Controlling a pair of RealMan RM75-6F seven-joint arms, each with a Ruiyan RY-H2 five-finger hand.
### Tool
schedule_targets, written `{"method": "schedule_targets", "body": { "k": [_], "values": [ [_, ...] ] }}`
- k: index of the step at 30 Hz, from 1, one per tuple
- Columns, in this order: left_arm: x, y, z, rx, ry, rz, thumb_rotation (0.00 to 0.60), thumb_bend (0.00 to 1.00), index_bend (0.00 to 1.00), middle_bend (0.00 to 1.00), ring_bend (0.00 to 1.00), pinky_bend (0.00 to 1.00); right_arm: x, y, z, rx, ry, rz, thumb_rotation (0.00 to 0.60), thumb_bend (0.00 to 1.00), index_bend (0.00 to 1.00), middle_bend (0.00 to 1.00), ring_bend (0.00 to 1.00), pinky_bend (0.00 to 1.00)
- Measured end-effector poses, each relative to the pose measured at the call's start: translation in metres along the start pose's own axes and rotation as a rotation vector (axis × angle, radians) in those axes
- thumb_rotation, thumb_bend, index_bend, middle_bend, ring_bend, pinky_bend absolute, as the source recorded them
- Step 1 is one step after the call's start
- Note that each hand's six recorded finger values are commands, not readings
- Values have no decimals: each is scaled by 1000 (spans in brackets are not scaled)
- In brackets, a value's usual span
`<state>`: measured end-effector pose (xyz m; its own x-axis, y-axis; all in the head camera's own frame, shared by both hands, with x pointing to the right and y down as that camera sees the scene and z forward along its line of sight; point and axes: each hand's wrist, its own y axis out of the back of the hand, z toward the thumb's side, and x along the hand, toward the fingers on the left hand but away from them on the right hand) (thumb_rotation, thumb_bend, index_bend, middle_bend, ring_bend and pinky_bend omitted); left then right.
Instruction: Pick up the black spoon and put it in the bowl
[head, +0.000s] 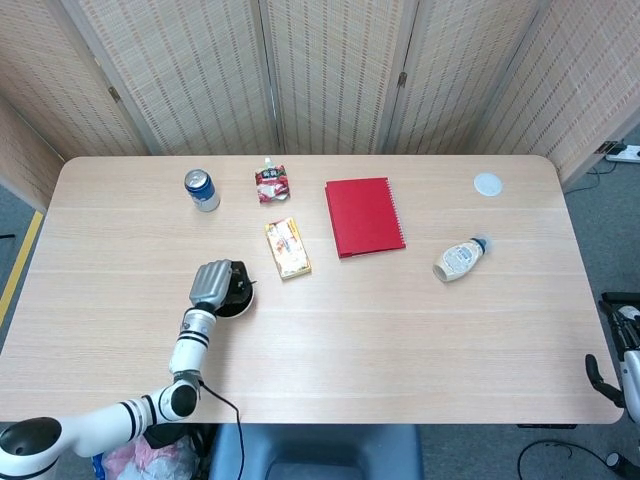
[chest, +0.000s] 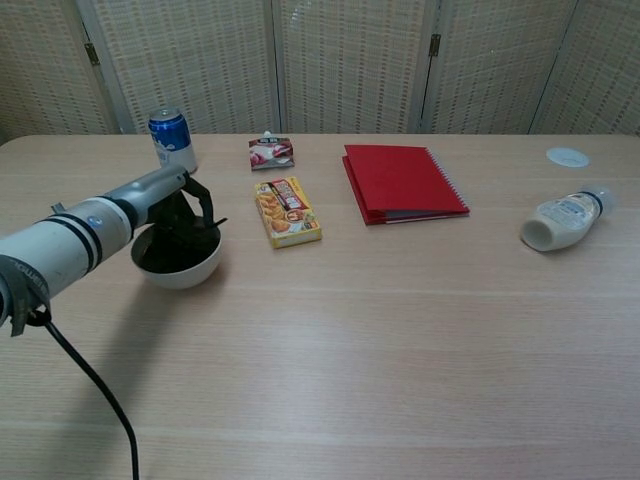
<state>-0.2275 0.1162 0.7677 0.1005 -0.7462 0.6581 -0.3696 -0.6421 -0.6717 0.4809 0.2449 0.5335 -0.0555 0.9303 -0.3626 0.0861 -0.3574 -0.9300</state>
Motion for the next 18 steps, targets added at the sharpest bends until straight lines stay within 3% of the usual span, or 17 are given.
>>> {"method": "schedule_targets", "body": {
  "k": [11, 18],
  "values": [
    [-10, 12, -12, -3, 1, 7, 600, 447, 653, 988, 929, 780, -4, -1, 4, -2, 15, 2, 600, 385, 88, 176, 232, 171],
    [-19, 14, -20, -4, 4, -12, 600, 374, 260, 967, 916, 771, -3, 1, 5, -3, 18, -5, 600, 383, 87, 176, 232, 171]
  ]
}}
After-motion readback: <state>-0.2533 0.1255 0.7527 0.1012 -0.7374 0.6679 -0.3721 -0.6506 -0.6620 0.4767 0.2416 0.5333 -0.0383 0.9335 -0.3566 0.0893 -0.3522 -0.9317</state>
